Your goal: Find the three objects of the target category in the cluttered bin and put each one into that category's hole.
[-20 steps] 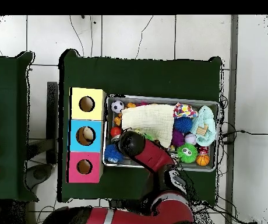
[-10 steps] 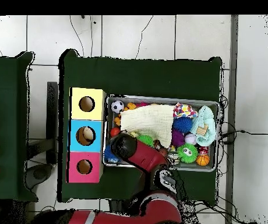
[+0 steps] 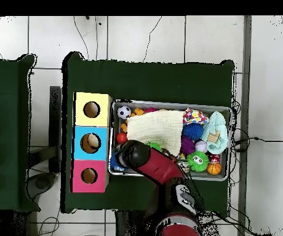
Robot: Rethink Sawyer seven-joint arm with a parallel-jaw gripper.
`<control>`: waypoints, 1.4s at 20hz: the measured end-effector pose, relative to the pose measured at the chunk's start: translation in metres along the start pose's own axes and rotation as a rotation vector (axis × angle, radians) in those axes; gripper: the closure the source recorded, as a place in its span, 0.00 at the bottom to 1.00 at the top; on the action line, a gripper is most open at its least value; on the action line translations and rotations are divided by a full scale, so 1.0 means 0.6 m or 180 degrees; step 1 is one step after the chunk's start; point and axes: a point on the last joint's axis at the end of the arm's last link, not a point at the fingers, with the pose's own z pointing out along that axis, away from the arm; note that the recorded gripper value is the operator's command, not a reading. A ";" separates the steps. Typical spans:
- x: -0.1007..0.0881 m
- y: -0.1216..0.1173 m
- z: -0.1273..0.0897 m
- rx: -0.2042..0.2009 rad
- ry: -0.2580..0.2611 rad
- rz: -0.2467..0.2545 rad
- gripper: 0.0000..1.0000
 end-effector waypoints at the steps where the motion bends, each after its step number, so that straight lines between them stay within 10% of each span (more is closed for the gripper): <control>1: 0.002 -0.005 -0.006 0.0008 0.0094 0.0024 1.00; 6: 0.007 -0.036 -0.048 0.0053 0.0676 0.0176 1.00; 28: 0.017 -0.036 -0.053 -0.0223 0.1304 0.0260 1.00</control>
